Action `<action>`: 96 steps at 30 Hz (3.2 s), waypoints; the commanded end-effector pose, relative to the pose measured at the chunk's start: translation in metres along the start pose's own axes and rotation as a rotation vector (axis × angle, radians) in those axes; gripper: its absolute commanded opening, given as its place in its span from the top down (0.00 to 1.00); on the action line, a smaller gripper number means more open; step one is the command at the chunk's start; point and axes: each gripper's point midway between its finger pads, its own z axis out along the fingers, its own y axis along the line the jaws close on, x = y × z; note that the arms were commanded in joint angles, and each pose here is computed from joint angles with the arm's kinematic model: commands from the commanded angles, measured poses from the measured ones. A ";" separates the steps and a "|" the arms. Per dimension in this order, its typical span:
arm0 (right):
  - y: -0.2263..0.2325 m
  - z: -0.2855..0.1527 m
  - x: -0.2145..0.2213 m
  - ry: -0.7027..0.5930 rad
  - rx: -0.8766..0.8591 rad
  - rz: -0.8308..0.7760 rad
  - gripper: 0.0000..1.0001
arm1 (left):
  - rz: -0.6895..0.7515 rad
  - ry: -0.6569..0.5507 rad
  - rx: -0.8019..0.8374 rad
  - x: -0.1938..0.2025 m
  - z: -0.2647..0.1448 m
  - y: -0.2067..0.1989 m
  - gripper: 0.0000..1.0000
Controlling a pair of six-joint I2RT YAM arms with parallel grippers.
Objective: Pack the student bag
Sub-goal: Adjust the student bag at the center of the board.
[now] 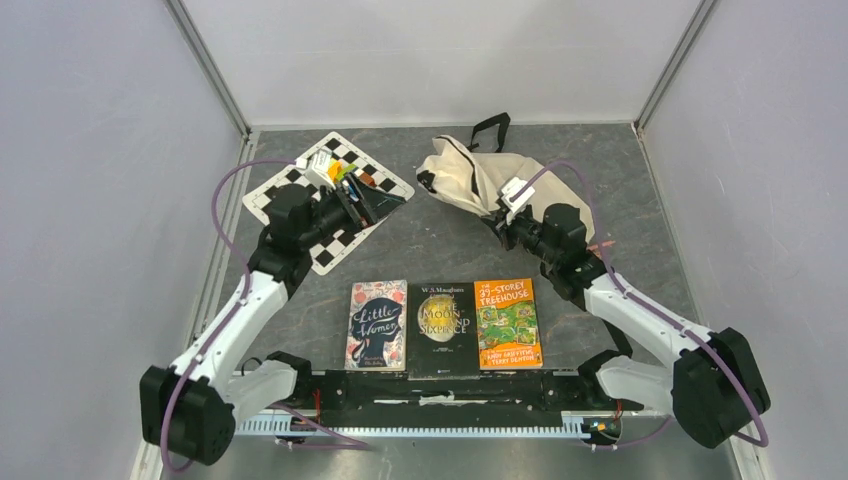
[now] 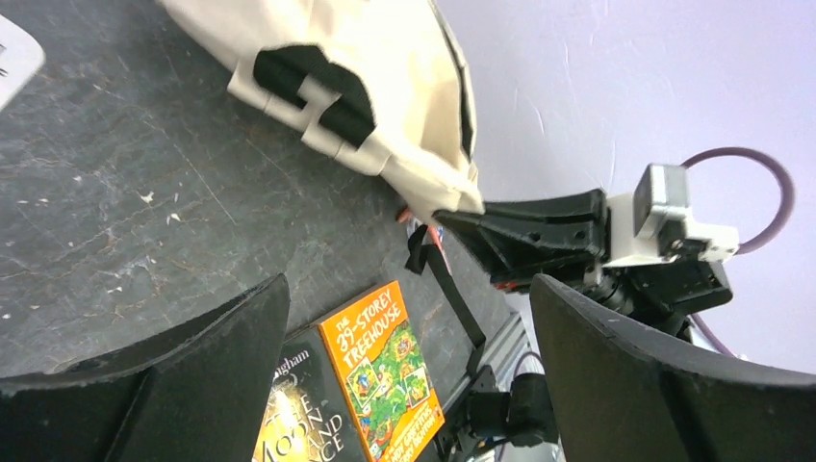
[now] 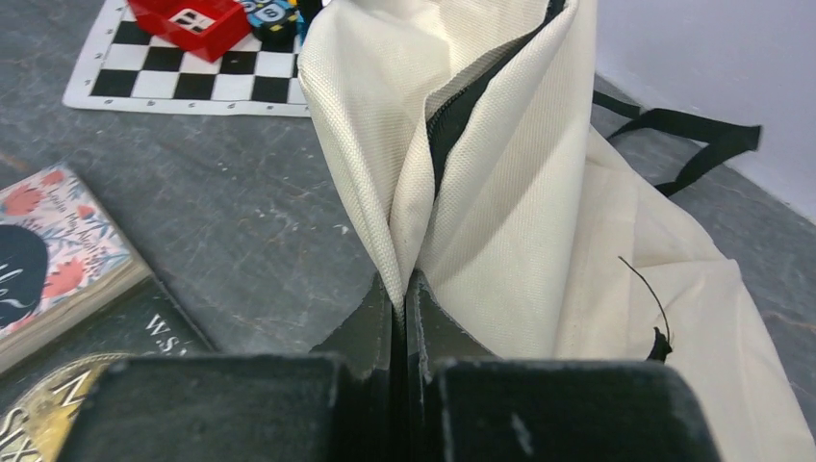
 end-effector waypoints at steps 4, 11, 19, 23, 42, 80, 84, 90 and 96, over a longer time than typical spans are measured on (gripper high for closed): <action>0.054 0.011 -0.024 -0.103 -0.132 -0.010 1.00 | 0.083 -0.120 -0.186 -0.010 -0.044 0.016 0.00; 0.129 0.009 -0.001 -0.028 -0.274 -0.004 0.83 | 0.191 -0.035 -0.310 0.011 -0.076 0.033 0.00; 0.124 -0.009 -0.008 0.094 -0.127 0.097 0.08 | 0.255 0.068 -0.369 0.039 -0.095 0.053 0.00; 0.074 -0.030 0.010 0.231 0.120 0.158 0.02 | 0.181 0.058 -0.378 0.050 -0.094 0.062 0.00; -0.039 -0.107 0.113 0.491 0.543 0.332 0.15 | 0.036 0.010 -0.421 0.023 -0.022 0.103 0.00; -0.123 -0.016 0.017 0.310 0.502 0.204 1.00 | 0.213 0.243 -0.281 0.029 -0.002 0.060 0.98; -0.138 0.011 -0.003 0.267 0.496 0.171 1.00 | 0.224 0.308 -0.186 0.064 -0.020 0.032 0.98; -0.145 0.060 0.012 0.294 0.430 0.162 1.00 | 0.166 0.416 -0.056 0.132 -0.026 0.003 0.98; -0.134 0.103 0.028 0.302 0.356 0.170 1.00 | 0.165 0.462 -0.002 0.180 -0.007 -0.012 0.98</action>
